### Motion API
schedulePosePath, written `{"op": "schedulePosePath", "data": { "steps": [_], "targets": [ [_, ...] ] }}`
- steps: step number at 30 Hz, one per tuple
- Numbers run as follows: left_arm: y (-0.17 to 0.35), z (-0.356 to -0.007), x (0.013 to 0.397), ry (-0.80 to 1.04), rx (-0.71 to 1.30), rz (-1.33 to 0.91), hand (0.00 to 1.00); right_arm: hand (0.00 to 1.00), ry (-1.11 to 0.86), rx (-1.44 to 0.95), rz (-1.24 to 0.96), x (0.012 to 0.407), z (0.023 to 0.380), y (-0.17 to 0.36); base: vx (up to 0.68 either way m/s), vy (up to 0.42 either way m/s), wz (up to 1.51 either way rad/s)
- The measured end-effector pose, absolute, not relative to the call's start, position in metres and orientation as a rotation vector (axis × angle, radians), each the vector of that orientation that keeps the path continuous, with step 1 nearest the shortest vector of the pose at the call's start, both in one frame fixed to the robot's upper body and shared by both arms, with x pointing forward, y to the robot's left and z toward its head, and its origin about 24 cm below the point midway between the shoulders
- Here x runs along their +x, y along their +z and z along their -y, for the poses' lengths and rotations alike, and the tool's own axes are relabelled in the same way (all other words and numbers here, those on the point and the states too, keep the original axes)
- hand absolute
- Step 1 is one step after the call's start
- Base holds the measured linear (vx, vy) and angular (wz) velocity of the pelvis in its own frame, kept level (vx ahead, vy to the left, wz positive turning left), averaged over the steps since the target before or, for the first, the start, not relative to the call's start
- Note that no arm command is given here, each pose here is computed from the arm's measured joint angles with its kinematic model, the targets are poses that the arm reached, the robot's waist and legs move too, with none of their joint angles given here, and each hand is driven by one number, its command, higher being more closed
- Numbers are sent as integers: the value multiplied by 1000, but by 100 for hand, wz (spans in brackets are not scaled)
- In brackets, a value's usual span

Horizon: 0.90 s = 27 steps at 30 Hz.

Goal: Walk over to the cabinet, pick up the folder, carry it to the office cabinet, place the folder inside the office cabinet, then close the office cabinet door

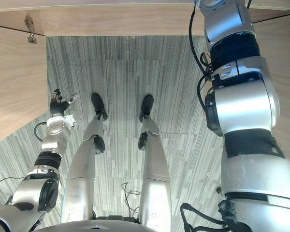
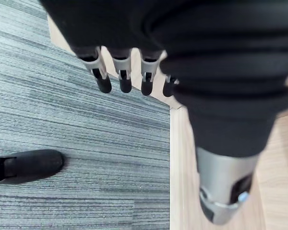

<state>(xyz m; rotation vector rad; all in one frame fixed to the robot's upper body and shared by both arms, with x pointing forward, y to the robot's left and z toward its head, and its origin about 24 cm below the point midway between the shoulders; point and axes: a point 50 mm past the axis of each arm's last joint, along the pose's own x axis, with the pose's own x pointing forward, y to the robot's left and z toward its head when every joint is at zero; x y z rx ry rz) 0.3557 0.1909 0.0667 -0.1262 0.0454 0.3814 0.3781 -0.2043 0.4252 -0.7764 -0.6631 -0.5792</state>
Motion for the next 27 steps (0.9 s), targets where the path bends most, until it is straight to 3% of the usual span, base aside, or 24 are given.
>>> {"op": "schedulePosePath", "data": {
  "steps": [8,12,19,27],
  "targets": [
    [67,-196,354,408,-161,-41,0,100,-594,-617,659,374,219,425,-4,-42,-1],
    [52,-195,339,422,-176,-58,0,100,-566,-509,712,369,225,387,-10,-44,-27],
    [32,-197,316,419,-133,-92,0,100,-559,-325,907,312,232,319,-15,-8,-20],
    [18,-188,298,364,-34,-122,0,100,-325,-138,934,250,185,236,22,5,-11]
  ]
}}
